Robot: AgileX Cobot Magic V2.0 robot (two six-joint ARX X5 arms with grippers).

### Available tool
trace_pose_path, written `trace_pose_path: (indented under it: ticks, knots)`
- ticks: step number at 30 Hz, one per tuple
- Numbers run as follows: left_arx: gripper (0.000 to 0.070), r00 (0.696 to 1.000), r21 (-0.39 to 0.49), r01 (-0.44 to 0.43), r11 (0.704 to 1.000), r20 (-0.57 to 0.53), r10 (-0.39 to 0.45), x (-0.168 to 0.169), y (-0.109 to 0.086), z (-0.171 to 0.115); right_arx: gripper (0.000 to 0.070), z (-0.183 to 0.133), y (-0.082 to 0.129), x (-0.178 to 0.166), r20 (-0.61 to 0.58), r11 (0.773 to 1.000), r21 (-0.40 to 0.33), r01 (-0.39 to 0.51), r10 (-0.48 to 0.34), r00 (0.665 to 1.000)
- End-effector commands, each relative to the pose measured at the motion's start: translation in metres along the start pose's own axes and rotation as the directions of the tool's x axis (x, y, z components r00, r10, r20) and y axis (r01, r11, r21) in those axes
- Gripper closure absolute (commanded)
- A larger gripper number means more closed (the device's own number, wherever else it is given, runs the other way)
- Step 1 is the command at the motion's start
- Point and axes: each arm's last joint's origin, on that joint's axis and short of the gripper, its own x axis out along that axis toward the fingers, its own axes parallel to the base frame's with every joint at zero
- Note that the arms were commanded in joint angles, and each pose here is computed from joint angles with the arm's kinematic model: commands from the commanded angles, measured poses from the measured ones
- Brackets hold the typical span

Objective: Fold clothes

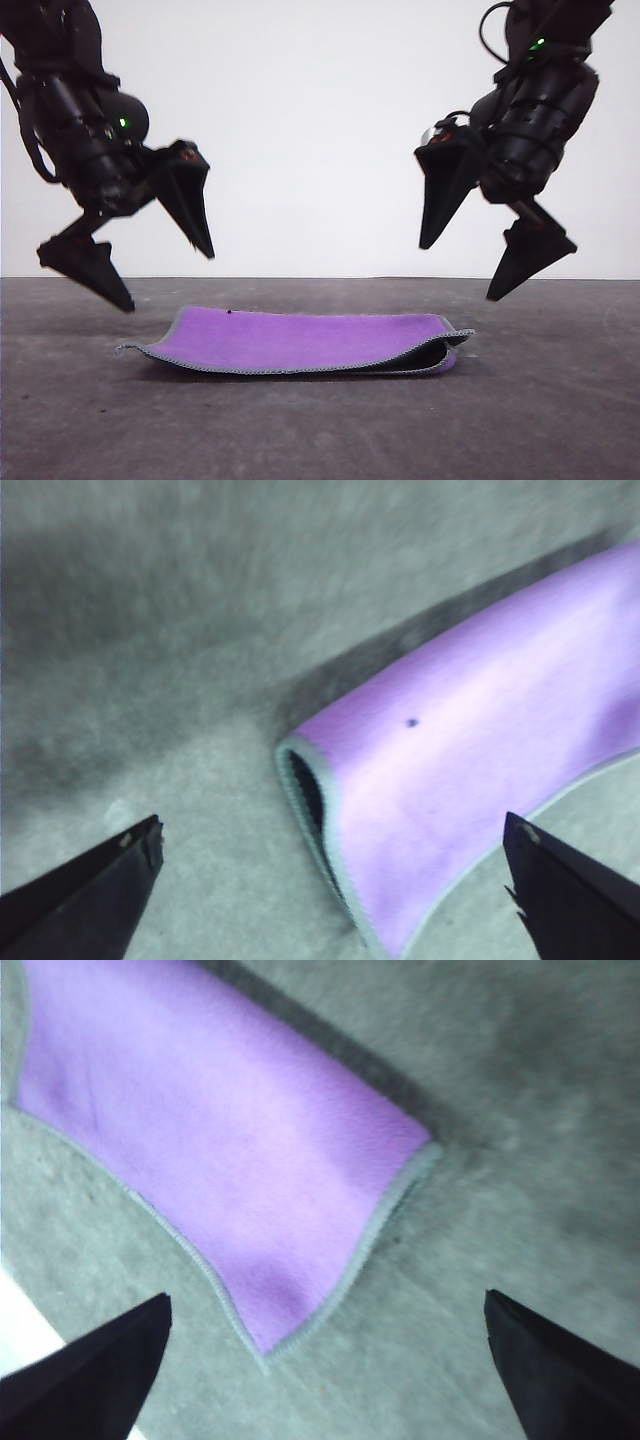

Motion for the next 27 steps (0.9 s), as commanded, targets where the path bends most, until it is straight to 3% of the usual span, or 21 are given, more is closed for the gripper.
trace_pose_path:
  ticks: [1, 6, 12, 18, 22, 27]
  knots:
    - [0.0025, 0.999, 0.018, -0.007, 1.0, 0.048, 0.006, -0.014, -0.005, 0.002, 0.0065, 0.001, 0.006, -0.012, 0.04, 1.0, -0.027, 0.007, -0.006, 0.999]
    - [0.0025, 0.992, 0.035, -0.033, 0.999, 0.125, 0.029, -0.045, -0.014, -0.004, 0.0066, -0.012, 0.017, -0.036, 0.051, 1.0, -0.007, 0.018, -0.017, 0.999]
    - [0.0025, 0.973, 0.023, -0.163, 0.986, 0.171, 0.157, -0.078, -0.017, -0.018, 0.0066, -0.033, 0.037, -0.067, 0.073, 0.996, 0.013, 0.092, -0.093, 0.993]
    - [0.0025, 0.958, -0.013, -0.181, 0.983, 0.223, 0.18, -0.1, -0.011, -0.026, 0.0066, -0.058, 0.053, -0.088, 0.081, 0.986, 0.056, 0.156, -0.161, 0.984]
    - [0.0025, 0.954, -0.026, -0.185, 0.982, 0.237, 0.185, -0.105, -0.007, -0.027, 0.0065, -0.075, 0.05, -0.074, 0.078, 0.983, 0.068, 0.171, -0.176, 0.981]
    - [0.0025, 0.952, -0.024, -0.184, 0.983, 0.246, 0.185, -0.106, -0.007, -0.026, 0.0066, -0.088, 0.021, -0.027, 0.095, 0.981, 0.11, 0.16, -0.17, 0.981]
